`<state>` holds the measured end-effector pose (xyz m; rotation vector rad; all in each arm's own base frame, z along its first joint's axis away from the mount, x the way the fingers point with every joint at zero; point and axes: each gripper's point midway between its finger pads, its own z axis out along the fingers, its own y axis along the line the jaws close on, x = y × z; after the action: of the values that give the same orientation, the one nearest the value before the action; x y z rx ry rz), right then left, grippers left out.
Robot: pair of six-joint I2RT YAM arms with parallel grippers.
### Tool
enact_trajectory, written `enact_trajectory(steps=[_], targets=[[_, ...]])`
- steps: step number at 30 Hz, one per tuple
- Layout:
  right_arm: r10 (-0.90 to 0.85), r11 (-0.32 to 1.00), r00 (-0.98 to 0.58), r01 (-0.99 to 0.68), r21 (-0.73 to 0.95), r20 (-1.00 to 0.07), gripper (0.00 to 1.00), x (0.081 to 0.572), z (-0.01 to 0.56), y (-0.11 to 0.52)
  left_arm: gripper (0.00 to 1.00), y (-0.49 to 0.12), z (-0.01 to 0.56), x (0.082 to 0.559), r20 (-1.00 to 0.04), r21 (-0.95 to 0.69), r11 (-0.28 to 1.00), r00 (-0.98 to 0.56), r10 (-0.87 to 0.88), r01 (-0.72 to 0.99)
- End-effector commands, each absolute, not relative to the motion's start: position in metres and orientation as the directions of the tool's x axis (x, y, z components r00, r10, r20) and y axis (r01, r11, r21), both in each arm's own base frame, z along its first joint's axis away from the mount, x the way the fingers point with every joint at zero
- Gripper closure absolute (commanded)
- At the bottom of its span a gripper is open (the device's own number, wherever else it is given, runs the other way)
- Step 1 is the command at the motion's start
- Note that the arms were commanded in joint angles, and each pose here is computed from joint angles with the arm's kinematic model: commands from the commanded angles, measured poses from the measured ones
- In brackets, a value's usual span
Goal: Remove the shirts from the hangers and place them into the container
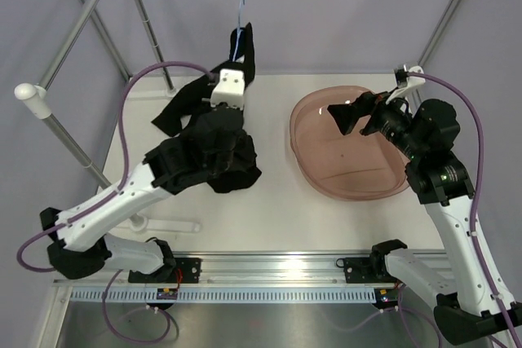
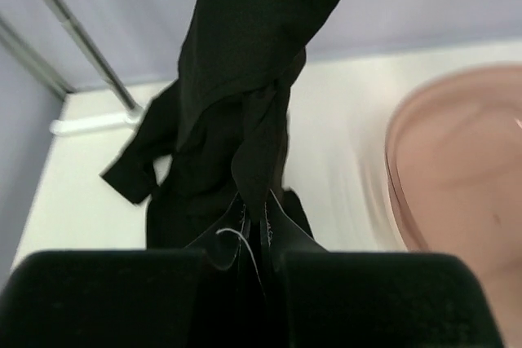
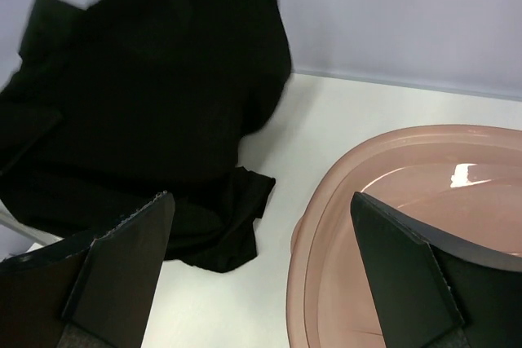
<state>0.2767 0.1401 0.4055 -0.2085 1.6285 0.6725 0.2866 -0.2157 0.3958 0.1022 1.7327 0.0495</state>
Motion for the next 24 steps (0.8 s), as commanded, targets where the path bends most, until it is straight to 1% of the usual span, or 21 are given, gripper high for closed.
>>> enact_trajectory(steps=[1,2,3,6,8,10,11,13,14,15,17,19,20,21,22,24], targets=[[0.226,0.779,-0.193,-0.552,0.297,-0.955,0.00,0.273,0.424,0.150,1.00,-0.226,0.397,0.259,-0.979,-0.108,0.956,-0.199,-0.054,0.274],[0.219,0.773,-0.210,-0.559,0.301,-0.953,0.00,0.273,0.422,0.152,1.00,-0.220,0.408,0.250,-0.980,-0.140,0.940,-0.177,-0.087,0.311],[0.219,0.762,-0.203,-0.575,0.297,-0.954,0.00,0.271,0.430,0.154,1.00,-0.224,0.408,0.243,-0.981,-0.136,0.917,-0.178,-0.072,0.375],[0.204,0.727,-0.249,-0.609,0.317,-0.947,0.01,0.281,0.429,0.167,1.00,-0.231,0.408,0.227,-0.985,-0.120,0.857,-0.168,-0.040,0.501],[0.206,0.698,-0.272,-0.632,0.336,-0.940,0.01,0.284,0.431,0.175,1.00,-0.237,0.409,0.220,-0.986,-0.114,0.820,-0.163,-0.025,0.560],[0.211,0.663,-0.303,-0.654,0.364,-0.929,0.00,0.292,0.434,0.186,1.00,-0.250,0.409,0.212,-0.985,-0.127,0.753,-0.174,-0.017,0.646],[0.216,0.653,-0.286,-0.669,0.356,-0.934,0.00,0.293,0.446,0.189,1.00,-0.260,0.409,0.205,-0.983,-0.139,0.704,-0.184,-0.013,0.696],[0.188,0.658,-0.301,-0.668,0.347,-0.935,0.03,0.303,0.444,0.202,1.00,-0.269,0.409,0.203,-0.981,-0.149,0.669,-0.192,-0.010,0.728],[0.189,0.658,-0.271,-0.679,0.327,-0.944,0.04,0.303,0.461,0.205,1.00,-0.273,0.408,0.203,-0.980,-0.155,0.659,-0.199,-0.009,0.736],[0.183,0.680,-0.275,-0.658,0.324,-0.944,0.06,0.314,0.459,0.207,1.00,-0.276,0.407,0.203,-0.979,-0.160,0.654,-0.204,-0.010,0.739],[0.175,0.669,-0.226,-0.686,0.284,-0.958,0.08,0.313,0.479,0.218,1.00,-0.280,0.404,0.203,-0.977,-0.167,0.646,-0.212,-0.008,0.744],[0.165,0.678,-0.209,-0.686,0.265,-0.964,0.10,0.315,0.487,0.220,1.00,-0.281,0.402,0.204,-0.977,-0.169,0.647,-0.214,-0.008,0.744],[0.169,0.673,-0.182,-0.697,0.248,-0.969,0.10,0.313,0.503,0.220,1.00,-0.281,0.400,0.204,-0.976,-0.172,0.646,-0.219,-0.007,0.744],[0.154,0.681,-0.193,-0.690,0.246,-0.969,0.11,0.322,0.499,0.222,1.00,-0.282,0.399,0.204,-0.975,-0.174,0.646,-0.223,-0.006,0.743],[0.134,0.682,-0.202,-0.691,0.239,-0.970,0.16,0.323,0.497,0.224,1.00,-0.281,0.397,0.204,-0.974,-0.175,0.648,-0.227,-0.003,0.741],[0.122,0.683,-0.196,-0.695,0.226,-0.973,0.18,0.329,0.499,0.226,1.00,-0.282,0.395,0.204,-0.972,-0.179,0.647,-0.234,-0.001,0.741]])
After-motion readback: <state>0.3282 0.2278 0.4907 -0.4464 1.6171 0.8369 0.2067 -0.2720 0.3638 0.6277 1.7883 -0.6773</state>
